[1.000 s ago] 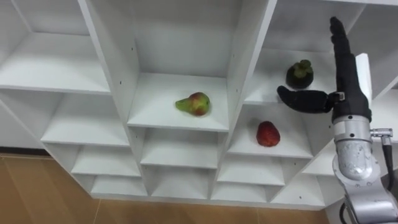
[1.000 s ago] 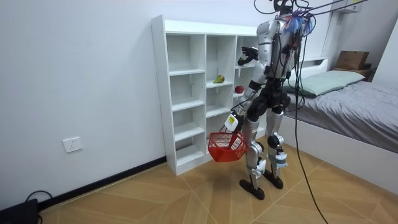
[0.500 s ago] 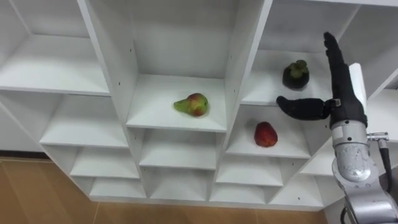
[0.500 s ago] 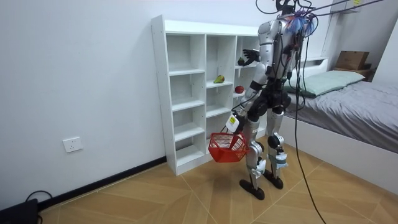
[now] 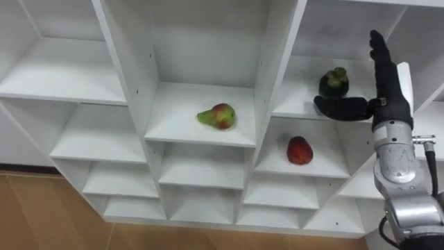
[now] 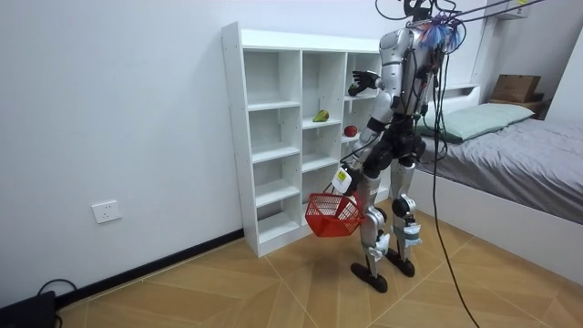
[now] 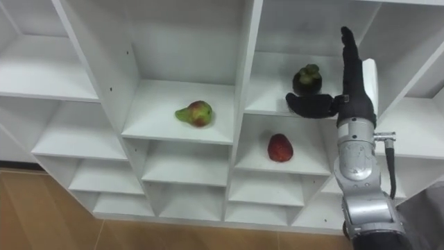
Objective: Collect fruits from the closet
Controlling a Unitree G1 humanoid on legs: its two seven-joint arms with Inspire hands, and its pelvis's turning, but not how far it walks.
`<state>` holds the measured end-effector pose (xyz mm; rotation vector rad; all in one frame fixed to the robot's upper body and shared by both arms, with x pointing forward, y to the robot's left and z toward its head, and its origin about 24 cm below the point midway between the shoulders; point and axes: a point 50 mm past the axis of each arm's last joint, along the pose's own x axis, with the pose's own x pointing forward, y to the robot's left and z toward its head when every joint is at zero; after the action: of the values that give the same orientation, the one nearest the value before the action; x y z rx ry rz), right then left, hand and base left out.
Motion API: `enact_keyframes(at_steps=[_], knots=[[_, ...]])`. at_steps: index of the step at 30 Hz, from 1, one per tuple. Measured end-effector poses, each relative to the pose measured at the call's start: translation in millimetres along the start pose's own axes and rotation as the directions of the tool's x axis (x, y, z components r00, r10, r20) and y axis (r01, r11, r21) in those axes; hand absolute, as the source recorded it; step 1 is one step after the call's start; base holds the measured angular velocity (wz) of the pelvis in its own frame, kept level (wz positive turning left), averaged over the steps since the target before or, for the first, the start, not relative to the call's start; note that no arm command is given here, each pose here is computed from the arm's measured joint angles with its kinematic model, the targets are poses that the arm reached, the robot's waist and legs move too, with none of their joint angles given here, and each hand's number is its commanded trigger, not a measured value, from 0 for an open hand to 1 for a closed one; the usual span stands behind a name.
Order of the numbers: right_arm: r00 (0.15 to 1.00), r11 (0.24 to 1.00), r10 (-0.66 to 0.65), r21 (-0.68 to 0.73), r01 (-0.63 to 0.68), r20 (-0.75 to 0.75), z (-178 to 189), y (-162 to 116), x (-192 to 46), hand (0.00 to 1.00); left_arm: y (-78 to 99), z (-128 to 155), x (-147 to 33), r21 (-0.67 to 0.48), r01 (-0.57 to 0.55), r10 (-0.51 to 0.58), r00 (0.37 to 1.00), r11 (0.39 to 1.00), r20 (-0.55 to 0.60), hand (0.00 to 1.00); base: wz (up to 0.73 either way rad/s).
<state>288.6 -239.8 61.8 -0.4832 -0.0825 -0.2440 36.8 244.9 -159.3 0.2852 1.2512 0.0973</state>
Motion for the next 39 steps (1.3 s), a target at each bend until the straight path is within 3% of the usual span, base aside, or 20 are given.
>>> enact_keyframes(at_steps=[17,39], knots=[[0.991,0.998,0.056,0.017,-0.054,-0.125,-12,-1,23,0.00,4.5,0,0.9,-0.020,-0.006,0.005,1.000,1.000,-0.027,1.00,0.00],[0.971,0.995,0.102,0.009,-0.102,-0.216,-27,-6,22,0.00,7.3,-3,0.4,-0.014,-0.027,0.026,0.998,1.000,-0.064,1.00,0.02]])
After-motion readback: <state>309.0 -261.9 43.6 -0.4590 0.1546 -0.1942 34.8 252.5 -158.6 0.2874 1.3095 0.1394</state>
